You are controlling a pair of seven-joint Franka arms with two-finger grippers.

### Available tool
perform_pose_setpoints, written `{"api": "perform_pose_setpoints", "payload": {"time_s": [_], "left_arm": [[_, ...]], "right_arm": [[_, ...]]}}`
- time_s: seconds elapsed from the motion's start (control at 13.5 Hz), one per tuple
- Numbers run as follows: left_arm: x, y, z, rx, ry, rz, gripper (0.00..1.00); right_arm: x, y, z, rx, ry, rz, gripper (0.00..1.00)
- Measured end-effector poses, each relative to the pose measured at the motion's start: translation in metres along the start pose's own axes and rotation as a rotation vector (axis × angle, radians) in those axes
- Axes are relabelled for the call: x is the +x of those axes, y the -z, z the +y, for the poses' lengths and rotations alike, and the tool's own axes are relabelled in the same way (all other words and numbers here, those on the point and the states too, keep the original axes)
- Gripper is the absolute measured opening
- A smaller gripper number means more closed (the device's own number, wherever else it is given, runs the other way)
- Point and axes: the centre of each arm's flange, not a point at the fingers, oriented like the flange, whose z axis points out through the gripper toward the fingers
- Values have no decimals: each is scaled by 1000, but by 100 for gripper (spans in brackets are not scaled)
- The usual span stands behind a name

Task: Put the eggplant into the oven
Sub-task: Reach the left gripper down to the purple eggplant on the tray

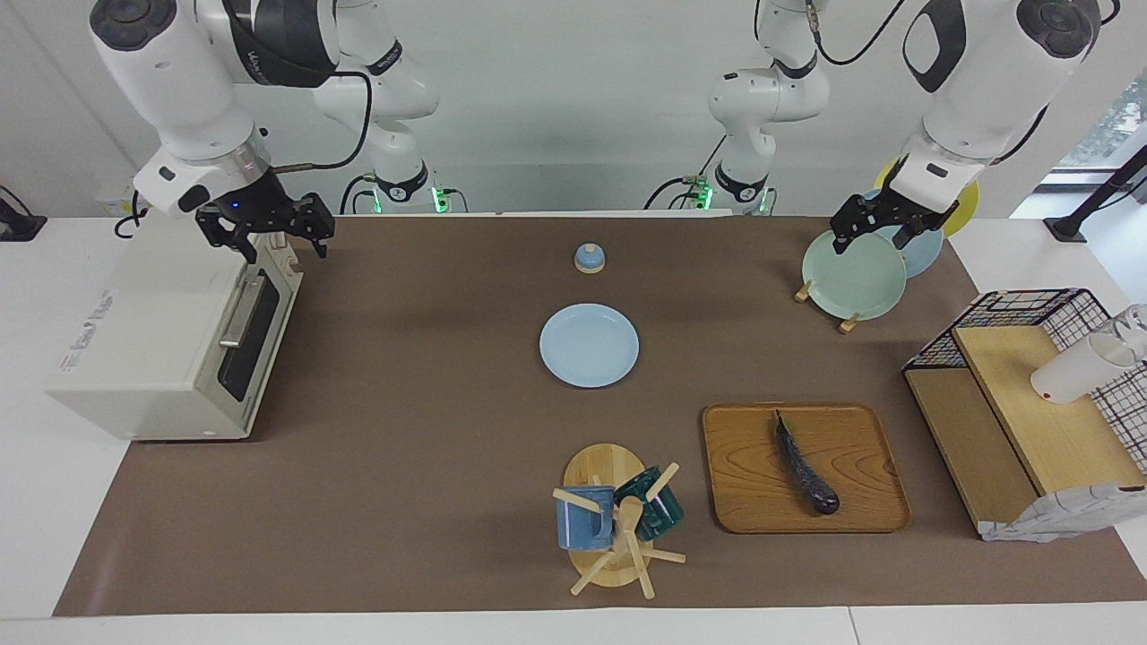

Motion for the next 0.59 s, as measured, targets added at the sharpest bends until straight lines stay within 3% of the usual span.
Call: {"api": "perform_pose_setpoints", "payload": {"time_s": [0.52, 0.59], "left_arm": [[0, 0, 0, -9, 2, 1, 100], [0, 0, 0, -9, 2, 1, 100]], "right_arm": [[-1, -1, 9, 2, -18, -1, 100], [-2, -2, 15, 2, -28, 1, 90]]}}
